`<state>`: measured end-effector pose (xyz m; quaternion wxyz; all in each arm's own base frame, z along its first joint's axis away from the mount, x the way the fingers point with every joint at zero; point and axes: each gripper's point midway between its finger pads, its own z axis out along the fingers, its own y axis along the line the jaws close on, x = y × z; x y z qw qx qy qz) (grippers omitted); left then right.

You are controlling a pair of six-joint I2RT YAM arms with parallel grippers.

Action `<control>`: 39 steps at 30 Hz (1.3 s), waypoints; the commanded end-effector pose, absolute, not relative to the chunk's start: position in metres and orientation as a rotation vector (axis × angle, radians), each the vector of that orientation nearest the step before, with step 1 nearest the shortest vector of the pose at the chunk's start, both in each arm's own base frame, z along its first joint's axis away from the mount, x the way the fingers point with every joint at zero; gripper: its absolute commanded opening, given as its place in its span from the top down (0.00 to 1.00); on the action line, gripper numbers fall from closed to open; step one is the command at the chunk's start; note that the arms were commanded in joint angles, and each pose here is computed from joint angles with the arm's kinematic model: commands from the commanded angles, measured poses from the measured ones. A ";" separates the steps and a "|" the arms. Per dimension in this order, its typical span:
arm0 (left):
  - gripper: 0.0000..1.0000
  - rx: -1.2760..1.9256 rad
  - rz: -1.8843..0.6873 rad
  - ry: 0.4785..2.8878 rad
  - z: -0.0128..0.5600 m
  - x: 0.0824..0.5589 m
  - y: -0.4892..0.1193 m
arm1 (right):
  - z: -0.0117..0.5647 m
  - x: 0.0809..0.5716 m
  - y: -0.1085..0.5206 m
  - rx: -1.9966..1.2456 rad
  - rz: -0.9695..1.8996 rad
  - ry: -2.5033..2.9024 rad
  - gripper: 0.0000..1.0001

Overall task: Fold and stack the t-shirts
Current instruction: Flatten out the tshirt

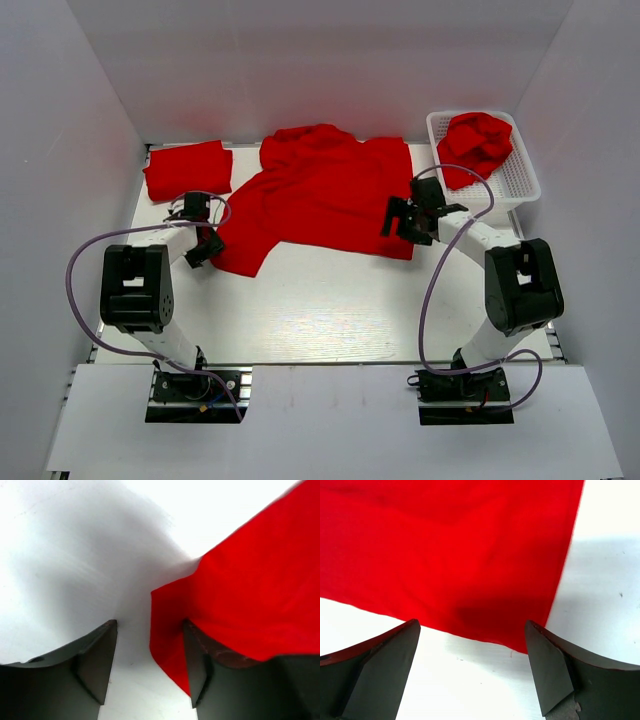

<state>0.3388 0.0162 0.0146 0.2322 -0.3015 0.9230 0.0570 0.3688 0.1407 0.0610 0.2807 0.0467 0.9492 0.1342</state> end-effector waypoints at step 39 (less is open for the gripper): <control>1.00 -0.251 -0.697 2.238 0.121 0.267 -0.097 | 0.108 0.315 0.071 0.381 0.127 2.320 1.00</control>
